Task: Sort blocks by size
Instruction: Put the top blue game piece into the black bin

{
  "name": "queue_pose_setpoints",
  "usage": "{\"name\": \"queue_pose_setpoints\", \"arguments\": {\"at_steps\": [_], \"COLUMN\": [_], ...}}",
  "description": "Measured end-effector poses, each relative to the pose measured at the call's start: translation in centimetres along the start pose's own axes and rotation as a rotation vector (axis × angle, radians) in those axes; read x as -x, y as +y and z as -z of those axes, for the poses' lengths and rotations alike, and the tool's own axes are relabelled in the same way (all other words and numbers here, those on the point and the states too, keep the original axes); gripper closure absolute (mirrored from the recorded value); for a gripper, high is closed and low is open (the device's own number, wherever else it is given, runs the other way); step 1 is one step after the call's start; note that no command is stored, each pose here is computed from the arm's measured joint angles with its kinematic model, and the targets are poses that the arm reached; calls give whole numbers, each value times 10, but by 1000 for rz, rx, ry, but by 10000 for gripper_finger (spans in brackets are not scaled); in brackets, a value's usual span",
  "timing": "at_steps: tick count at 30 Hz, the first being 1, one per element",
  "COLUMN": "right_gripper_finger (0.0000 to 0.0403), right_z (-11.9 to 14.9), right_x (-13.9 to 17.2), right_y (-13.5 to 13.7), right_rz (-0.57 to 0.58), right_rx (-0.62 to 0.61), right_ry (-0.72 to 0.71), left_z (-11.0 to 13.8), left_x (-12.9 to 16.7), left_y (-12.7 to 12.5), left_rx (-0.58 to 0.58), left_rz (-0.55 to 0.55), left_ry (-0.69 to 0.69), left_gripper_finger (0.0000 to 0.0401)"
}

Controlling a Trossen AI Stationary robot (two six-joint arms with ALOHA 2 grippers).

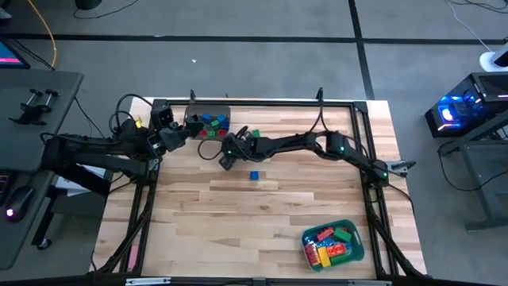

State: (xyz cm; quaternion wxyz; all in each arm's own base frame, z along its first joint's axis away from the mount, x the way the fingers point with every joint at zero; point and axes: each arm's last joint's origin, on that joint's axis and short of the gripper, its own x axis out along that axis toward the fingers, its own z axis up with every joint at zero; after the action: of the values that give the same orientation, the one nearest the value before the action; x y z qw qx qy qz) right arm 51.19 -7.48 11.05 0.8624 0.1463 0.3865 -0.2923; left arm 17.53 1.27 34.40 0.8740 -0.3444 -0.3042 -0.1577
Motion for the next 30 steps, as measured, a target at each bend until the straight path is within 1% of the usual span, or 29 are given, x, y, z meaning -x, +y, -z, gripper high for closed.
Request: {"name": "queue_pose_setpoints", "arguments": {"at_steps": [1, 3, 5, 8, 11, 13, 15, 17, 21, 24, 26, 30], "right_gripper_finger": [271, 267, 267, 267, 267, 267, 267, 267, 267, 266, 244, 170], "right_z": [-1, -6, -16, -45, -68, -76, -81, -87, -89, -94, -97, -97], "right_x": [3, 11, 25, 62, 89, 89, 84, 76, 55, 52, 55, 54], "right_y": [0, -2, -2, -3, -5, -8, -15, -24, -41, -50, -49, -51], "right_rz": [-10, -22, -46, -92, -118, -121, -122, -124, -93, -145, -155, -168], "right_rx": [17, 68, 130, 197, 200, 188, 139, 48, -141, -157, -163, -154], "right_ry": [6, 12, -11, -114, -231, -292, -329, -366, -390, -395, -418, -403], "left_z": [0, 0, 0, 0, 0, 0, 0, 0, 0, 0, 0, 0], "left_x": [0, 0, 0, 0, 0, 0, 0, 0, 0, 0, 0, 0], "left_y": [0, 0, 0, 0, 0, 0, 0, 0, 0, 0, 0, 0], "left_rx": [0, 0, -1, -1, -6, -23, -26, -26, -26, -26, -27, -27], "left_rz": [0, 0, 1, 1, 3, 3, 0, 2, 1, 1, 1, -9], "left_ry": [0, 0, -1, -1, -3, -3, 0, -2, -2, -2, -2, -12], "left_gripper_finger": [164, 164, 164, 164, 164, 164, 164, 164, 164, 164, 164, 164]}}
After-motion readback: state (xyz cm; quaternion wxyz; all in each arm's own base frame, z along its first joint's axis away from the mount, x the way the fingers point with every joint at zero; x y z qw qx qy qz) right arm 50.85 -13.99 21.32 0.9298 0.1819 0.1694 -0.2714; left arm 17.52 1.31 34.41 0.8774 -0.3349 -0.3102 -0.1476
